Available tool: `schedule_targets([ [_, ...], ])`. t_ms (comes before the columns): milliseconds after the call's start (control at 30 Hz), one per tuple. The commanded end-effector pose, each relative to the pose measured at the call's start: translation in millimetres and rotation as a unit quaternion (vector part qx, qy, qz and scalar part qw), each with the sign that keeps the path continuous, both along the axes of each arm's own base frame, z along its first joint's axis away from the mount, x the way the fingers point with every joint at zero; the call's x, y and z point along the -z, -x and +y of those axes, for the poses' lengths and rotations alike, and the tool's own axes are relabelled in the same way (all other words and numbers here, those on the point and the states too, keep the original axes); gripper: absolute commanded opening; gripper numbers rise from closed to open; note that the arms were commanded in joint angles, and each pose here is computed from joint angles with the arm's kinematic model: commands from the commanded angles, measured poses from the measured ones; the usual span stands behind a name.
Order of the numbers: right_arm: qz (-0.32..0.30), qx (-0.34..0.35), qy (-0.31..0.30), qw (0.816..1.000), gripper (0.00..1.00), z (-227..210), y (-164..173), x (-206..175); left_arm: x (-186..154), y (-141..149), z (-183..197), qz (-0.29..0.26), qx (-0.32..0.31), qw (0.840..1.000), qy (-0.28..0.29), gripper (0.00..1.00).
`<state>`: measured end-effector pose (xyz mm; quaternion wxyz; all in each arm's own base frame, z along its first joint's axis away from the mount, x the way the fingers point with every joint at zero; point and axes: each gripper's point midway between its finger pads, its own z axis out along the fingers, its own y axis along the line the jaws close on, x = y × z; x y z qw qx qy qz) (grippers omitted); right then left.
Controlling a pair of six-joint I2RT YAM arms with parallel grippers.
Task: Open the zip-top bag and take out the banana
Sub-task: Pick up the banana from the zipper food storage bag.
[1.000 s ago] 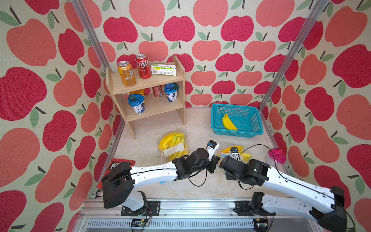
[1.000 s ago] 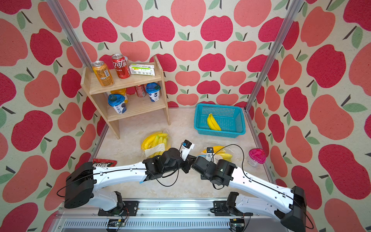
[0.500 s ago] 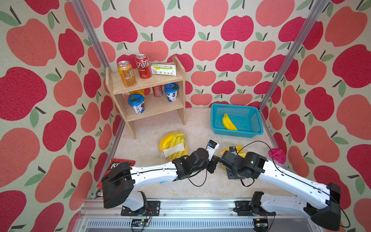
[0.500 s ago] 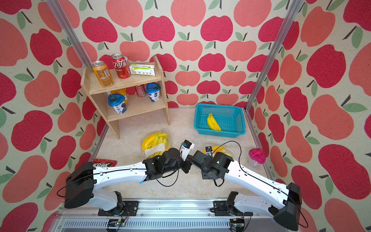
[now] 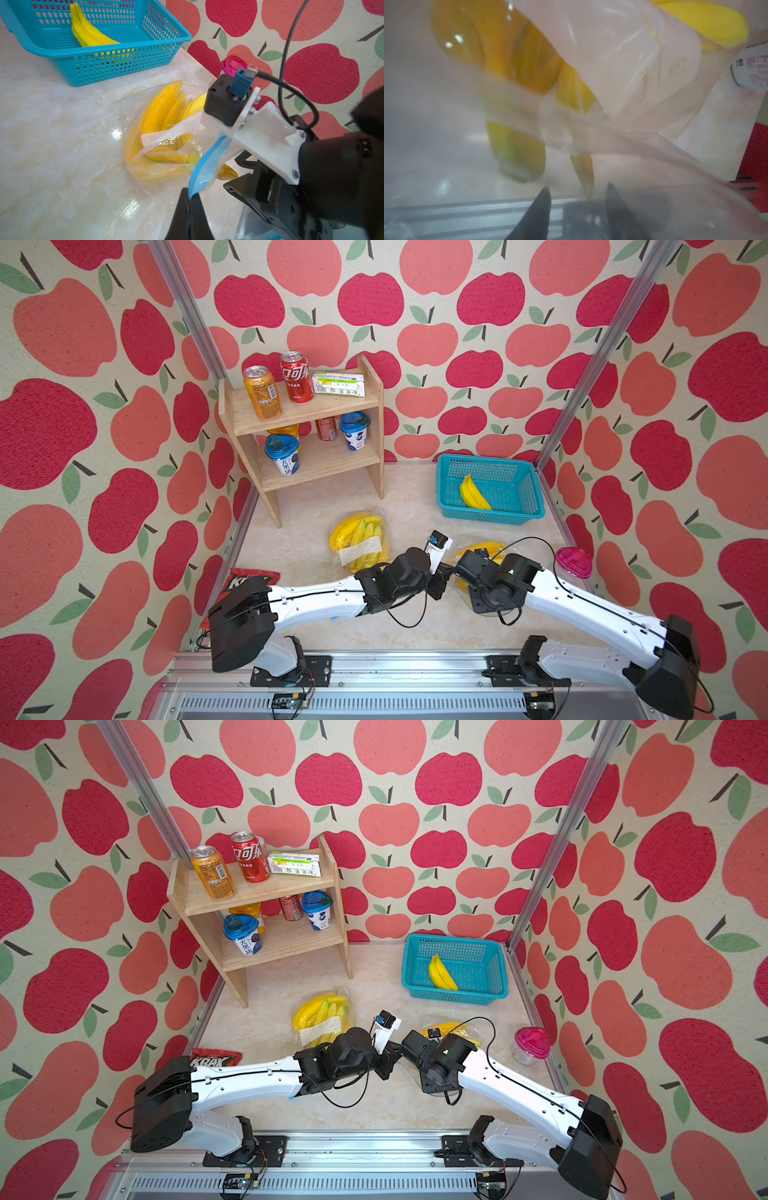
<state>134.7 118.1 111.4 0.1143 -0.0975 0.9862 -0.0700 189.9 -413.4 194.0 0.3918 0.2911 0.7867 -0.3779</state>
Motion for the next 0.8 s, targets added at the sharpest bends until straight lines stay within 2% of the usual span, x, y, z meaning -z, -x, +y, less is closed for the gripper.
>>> schedule_targets([
  [0,0.012,-0.001,0.013,1.000,0.46,1,-1,8,-11,1,1,-0.007,0.000,1.000,0.018,0.00],
  [200,0.017,0.015,-0.024,0.999,0.48,14,-1,32,-13,0,3,-0.009,-0.004,1.000,0.019,0.00],
  [367,0.024,0.040,0.035,0.998,0.54,-9,4,40,-14,0,2,-0.010,-0.003,1.000,0.020,0.00],
  [467,0.023,0.035,0.023,0.999,0.54,-6,2,44,-12,0,2,-0.008,-0.004,1.000,0.018,0.00],
  [633,0.039,0.031,-0.019,0.999,0.44,7,6,51,-12,-1,5,-0.007,-0.012,1.000,0.018,0.00],
  [700,0.054,0.033,-0.014,0.998,0.43,3,13,54,-11,-2,7,-0.008,-0.014,1.000,0.015,0.00],
  [767,0.062,0.035,-0.011,0.997,0.39,2,17,55,-13,-3,7,-0.011,-0.016,1.000,0.016,0.00],
])
